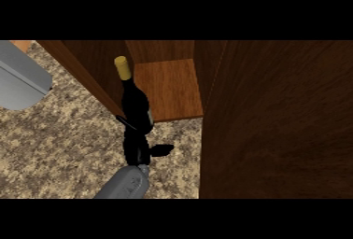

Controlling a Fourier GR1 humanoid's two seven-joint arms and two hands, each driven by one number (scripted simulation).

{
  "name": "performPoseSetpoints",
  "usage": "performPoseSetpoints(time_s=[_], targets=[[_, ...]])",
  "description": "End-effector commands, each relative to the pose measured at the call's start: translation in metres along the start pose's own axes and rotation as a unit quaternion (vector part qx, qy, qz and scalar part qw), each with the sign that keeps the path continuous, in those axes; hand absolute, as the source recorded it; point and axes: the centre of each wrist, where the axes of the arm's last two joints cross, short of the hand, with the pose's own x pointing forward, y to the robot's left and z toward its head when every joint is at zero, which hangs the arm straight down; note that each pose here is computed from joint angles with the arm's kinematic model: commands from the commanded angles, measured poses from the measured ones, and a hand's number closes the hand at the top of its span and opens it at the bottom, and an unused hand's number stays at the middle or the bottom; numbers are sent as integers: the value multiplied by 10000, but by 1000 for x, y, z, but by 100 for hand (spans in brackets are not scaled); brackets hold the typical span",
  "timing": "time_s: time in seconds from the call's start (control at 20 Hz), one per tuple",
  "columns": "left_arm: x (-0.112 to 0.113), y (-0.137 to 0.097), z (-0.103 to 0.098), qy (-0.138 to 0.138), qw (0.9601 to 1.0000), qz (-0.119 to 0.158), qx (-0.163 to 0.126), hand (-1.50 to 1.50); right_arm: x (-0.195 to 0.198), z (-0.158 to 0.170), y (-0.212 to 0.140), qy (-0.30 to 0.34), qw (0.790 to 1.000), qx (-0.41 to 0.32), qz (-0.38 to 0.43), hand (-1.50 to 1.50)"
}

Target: Pick up the wine, place it into the cabinet and close the cabinet

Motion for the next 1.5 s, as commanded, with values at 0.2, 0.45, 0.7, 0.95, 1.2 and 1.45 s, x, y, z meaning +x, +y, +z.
performPoseSetpoints(time_s=[0.2, 0.45, 0.7, 0.95, 1.2, 1.45], targets=[[106, 24, -18, -1901, 9775, 821, 405, -150, 4, 3, 2, -59, 9999, 7, -130, -150], [112, 26, -9, -1938, 9719, 1258, 454, -150, 6, 2, 4, -42, 9999, 47, -90, -150], [131, 36, -8, -1942, 9626, 1797, 580, -150, 6, 3, 4, -98, 9999, -54, -126, -150], [147, 46, 5, -1924, 9525, 2348, 229, -150, 6, 5, 3, 11, 9999, -122, -98, -150], [148, 49, 18, -2119, 9415, 2619, -87, -150, 7, 4, 3, -50, 9998, -188, -68, -150], [158, 74, 8, -2778, 9107, 3044, -292, -150, 17, 9, 8, -87, 9998, -155, -64, -150]])
